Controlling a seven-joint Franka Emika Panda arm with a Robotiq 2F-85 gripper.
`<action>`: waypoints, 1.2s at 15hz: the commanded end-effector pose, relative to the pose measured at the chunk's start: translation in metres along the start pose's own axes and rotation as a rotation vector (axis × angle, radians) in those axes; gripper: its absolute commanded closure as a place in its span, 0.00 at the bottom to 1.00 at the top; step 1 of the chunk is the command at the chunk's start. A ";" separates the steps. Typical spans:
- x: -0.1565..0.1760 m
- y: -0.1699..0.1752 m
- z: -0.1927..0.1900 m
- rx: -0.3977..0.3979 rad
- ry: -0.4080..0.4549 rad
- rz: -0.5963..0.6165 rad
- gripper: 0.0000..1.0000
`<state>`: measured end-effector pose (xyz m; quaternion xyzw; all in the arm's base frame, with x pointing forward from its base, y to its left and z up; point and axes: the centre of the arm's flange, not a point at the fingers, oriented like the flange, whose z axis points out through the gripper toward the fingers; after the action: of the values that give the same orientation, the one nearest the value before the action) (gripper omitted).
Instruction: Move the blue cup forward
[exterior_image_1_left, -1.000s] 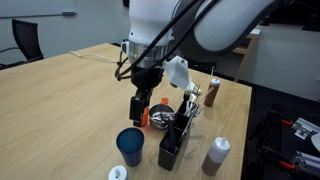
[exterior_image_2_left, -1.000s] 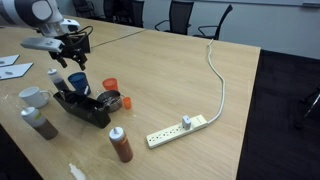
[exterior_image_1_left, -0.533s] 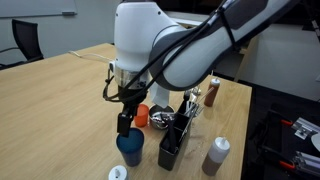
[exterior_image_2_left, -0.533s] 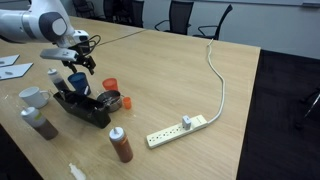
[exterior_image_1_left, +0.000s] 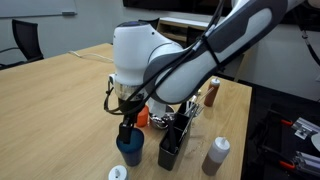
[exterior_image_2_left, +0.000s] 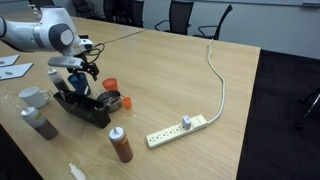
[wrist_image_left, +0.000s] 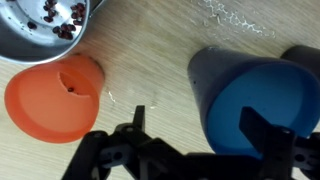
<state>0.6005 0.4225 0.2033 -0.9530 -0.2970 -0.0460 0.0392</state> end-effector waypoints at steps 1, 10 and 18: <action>0.004 0.002 0.000 0.006 -0.005 -0.017 0.34; 0.005 0.003 -0.007 0.015 -0.008 0.001 0.96; 0.001 0.007 -0.042 0.035 -0.032 0.032 0.99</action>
<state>0.6067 0.4215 0.2172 -0.9551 -0.2909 -0.0389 0.0413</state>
